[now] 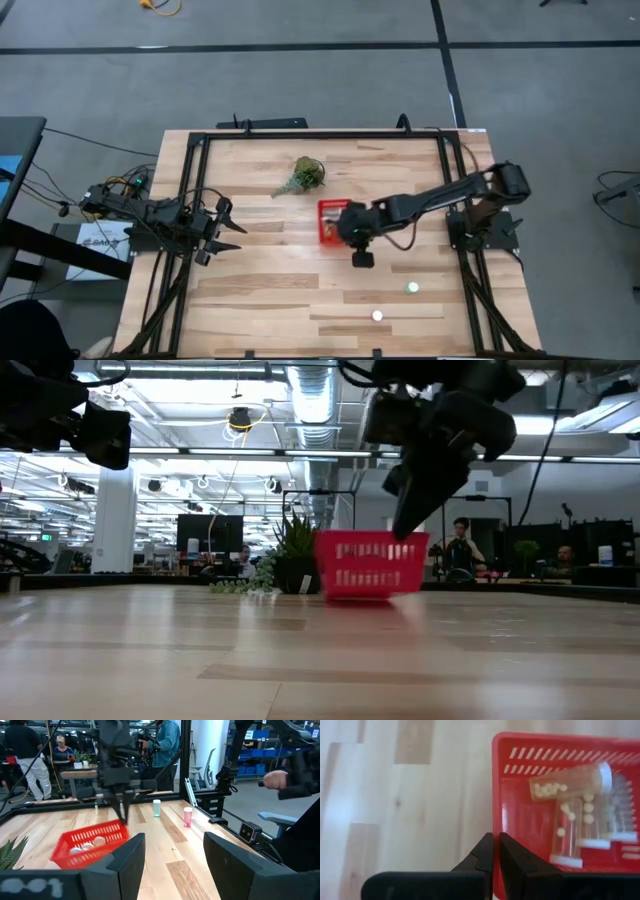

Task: Pick and place pill bottles into a basket
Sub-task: Move the red basket to the center of the table

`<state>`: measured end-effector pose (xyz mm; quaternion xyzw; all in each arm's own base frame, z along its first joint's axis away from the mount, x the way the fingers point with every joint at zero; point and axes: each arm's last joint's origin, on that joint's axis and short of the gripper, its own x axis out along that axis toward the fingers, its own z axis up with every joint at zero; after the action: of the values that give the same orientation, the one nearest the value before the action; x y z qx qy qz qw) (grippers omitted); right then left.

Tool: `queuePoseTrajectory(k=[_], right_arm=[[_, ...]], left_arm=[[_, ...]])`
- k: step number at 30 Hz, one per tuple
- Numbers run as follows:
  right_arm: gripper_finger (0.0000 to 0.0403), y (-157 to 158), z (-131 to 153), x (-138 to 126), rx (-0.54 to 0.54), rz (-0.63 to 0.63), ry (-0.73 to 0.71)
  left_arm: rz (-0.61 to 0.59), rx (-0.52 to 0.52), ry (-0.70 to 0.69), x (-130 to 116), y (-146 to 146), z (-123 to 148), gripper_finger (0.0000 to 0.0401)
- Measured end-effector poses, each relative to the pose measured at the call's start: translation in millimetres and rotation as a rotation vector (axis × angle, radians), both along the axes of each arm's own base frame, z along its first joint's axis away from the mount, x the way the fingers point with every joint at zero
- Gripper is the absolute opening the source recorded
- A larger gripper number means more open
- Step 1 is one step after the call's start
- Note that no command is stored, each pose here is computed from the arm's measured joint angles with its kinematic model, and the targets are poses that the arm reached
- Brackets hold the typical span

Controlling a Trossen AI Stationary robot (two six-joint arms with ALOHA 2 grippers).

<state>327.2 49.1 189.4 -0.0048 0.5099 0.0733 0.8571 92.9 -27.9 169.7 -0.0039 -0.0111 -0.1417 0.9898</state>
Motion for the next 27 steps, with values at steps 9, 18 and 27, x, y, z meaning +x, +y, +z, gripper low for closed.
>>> queuePoseTrajectory(k=[9,18,27], right_arm=[[0.0015,37,-4,36,0.038,0.127,-0.01],[0.0016,67,0,45,0.048,0.196,-0.025],[0.002,76,0,43,0.053,0.21,-0.032]], left_arm=[[0.0,0.0,0.0,0,0,0,0.0192],[0.0,0.0,0.0,0,0,0,0.0192],[0.0,0.0,0.0,0,0,0,0.0192]])
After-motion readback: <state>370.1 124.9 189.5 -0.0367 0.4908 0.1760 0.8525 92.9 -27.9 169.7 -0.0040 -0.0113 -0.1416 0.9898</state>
